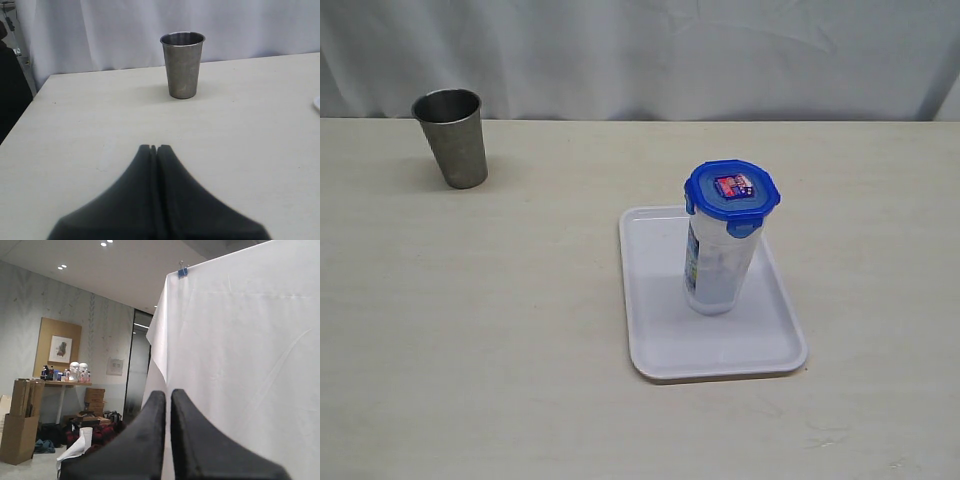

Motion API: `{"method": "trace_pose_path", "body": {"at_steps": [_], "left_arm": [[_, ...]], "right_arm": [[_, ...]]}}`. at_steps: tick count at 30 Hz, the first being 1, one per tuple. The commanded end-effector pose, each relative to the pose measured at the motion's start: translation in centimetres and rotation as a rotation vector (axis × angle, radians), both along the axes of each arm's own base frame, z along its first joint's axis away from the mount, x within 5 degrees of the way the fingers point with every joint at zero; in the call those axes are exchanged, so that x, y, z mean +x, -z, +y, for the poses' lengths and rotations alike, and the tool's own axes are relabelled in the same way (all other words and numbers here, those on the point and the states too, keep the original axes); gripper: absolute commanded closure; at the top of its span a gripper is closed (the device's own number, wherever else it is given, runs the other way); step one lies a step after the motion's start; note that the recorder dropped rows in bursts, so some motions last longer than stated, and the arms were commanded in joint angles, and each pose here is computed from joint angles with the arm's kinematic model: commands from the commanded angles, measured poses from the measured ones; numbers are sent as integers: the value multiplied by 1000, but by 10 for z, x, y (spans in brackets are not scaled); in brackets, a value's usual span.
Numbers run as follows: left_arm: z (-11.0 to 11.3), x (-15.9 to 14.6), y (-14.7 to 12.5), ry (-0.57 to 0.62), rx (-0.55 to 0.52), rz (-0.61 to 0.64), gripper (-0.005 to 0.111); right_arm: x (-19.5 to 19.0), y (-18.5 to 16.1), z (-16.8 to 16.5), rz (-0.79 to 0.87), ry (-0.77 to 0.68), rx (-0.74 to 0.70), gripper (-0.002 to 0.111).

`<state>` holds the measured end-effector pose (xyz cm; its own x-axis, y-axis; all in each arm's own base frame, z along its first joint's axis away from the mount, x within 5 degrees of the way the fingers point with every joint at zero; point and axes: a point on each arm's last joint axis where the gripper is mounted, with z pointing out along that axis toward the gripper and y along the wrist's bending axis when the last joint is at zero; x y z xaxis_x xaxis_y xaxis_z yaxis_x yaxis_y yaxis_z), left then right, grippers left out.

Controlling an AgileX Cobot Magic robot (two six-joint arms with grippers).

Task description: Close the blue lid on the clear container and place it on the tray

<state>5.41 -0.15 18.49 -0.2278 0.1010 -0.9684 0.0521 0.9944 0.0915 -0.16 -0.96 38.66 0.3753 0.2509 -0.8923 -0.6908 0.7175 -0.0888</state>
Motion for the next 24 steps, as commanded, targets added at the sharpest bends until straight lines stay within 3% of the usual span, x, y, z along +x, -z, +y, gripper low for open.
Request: {"method": "trace_pose_path", "body": {"at_steps": [1, 11, 24], "left_arm": [[0, 0, 0, 0, 2, -8, 107], [0, 0, 0, 0, 2, -8, 107], [0, 0, 1, 0, 2, -1, 107]], "right_arm": [[5, 15, 11, -49, 16, 10, 104], [22, 51, 24, -122, 299, 8, 104], [43, 90, 15, 19, 712, -7, 104]]}}
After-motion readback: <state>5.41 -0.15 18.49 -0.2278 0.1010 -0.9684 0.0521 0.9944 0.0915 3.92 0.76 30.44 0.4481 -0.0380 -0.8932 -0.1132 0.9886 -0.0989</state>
